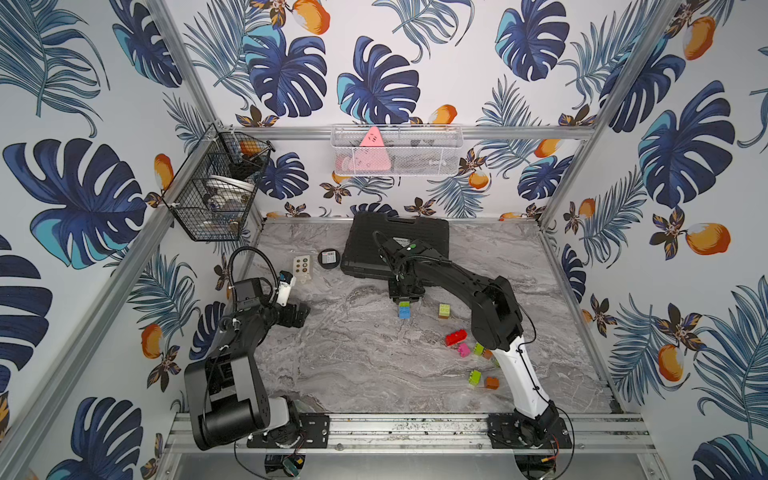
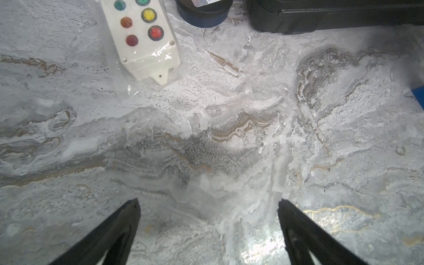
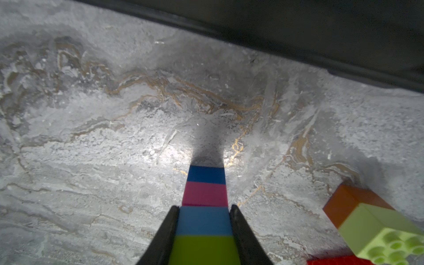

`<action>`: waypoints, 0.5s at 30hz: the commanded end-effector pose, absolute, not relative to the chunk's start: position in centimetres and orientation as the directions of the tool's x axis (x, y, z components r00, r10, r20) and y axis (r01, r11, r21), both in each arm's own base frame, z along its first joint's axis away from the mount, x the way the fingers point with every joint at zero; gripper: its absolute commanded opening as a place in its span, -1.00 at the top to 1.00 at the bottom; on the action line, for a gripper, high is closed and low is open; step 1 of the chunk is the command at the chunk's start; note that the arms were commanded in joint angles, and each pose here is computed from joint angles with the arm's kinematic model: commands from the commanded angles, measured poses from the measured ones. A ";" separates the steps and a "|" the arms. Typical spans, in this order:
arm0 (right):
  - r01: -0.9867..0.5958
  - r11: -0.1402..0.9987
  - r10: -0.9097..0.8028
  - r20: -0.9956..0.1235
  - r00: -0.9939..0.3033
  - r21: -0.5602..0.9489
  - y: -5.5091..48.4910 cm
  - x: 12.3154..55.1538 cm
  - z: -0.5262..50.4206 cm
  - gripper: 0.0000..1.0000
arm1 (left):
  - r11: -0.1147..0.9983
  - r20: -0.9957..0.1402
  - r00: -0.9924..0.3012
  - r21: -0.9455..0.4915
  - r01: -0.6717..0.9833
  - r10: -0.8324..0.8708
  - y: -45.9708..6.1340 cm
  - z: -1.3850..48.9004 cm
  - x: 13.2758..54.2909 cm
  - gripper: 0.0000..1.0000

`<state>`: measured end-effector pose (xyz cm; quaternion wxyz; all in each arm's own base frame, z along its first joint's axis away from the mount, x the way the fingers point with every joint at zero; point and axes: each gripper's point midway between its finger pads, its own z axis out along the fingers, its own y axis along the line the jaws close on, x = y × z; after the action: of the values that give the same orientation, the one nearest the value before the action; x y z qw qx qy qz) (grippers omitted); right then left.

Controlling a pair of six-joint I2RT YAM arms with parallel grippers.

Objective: Assemble the letter h with lego
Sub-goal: Assemble the lego brick with the lego brick.

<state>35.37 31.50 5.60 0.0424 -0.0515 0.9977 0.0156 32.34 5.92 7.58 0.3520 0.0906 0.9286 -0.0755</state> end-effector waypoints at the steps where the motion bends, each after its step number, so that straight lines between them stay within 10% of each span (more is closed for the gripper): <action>1: -0.112 0.992 -0.115 -0.051 -0.992 -0.052 29.9 34.1 5.1 0.48 | 0.970 -0.675 -0.730 -0.086 0.227 0.111 5.8 7.9 32.5 -0.98; 15: -0.098 0.993 -0.097 0.016 -0.995 -0.073 29.4 31.1 0.1 0.57 | 0.971 -0.675 -0.730 -0.087 0.224 0.108 5.9 7.9 32.5 -0.98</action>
<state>34.24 31.03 3.95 0.0706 -0.0584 0.9957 -0.0112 32.32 5.94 7.61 0.3513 0.0892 0.9287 -0.0784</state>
